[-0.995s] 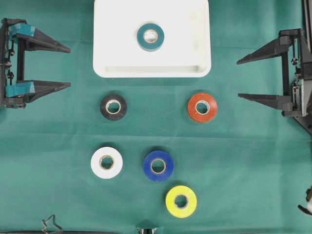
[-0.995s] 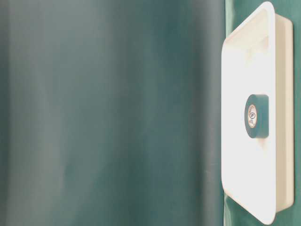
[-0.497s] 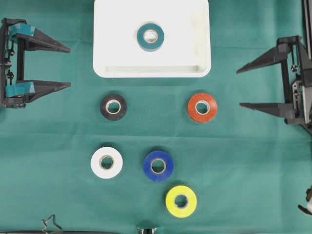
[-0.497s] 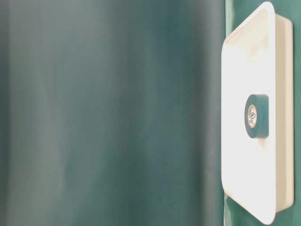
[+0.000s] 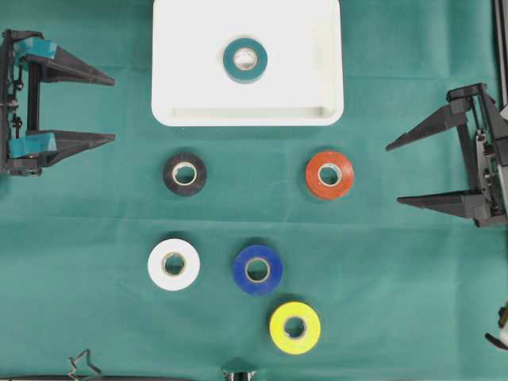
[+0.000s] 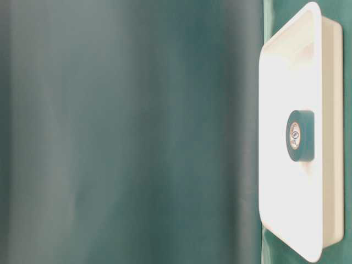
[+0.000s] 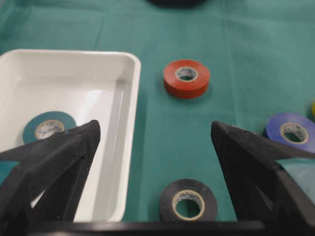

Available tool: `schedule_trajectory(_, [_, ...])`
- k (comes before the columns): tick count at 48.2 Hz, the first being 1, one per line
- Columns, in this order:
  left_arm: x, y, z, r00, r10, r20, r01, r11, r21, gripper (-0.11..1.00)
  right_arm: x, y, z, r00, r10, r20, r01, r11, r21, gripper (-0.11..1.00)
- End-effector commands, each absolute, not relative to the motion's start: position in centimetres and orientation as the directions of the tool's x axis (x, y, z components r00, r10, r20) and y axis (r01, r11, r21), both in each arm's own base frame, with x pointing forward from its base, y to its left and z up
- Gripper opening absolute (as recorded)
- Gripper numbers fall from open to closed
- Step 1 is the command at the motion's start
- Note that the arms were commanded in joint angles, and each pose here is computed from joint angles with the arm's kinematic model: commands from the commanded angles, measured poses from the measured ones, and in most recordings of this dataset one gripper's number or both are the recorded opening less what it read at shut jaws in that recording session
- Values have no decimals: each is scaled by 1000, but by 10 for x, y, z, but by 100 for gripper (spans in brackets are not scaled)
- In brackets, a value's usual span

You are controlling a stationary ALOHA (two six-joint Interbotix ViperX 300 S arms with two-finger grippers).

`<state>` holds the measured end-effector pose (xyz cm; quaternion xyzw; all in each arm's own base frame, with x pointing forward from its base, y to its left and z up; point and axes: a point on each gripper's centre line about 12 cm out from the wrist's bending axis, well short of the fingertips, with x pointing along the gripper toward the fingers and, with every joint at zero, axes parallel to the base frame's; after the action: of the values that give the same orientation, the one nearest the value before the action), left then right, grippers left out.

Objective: Pick up the tape from a random location and place it into the white case.
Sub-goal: 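Move the right gripper toward the red tape roll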

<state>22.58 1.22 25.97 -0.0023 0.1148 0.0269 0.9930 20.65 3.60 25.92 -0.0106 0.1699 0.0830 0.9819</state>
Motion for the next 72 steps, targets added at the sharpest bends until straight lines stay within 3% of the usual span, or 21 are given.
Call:
schedule_trajectory(1, [228,13,267,977,55,-206,-56,998,-1,97,209,37,263,932,162,-324,-168,986,11,92])
schedule_trajectory(46, [228,12,268,978,53,-201,-55,999,-1,97,243,43,263,932,165,-324,-173,985,6,92])
schedule_trajectory(72, [229,11,267,978,49,-204,-50,999,-3,97,245,41,263,932,155,-328,-162,987,6,92])
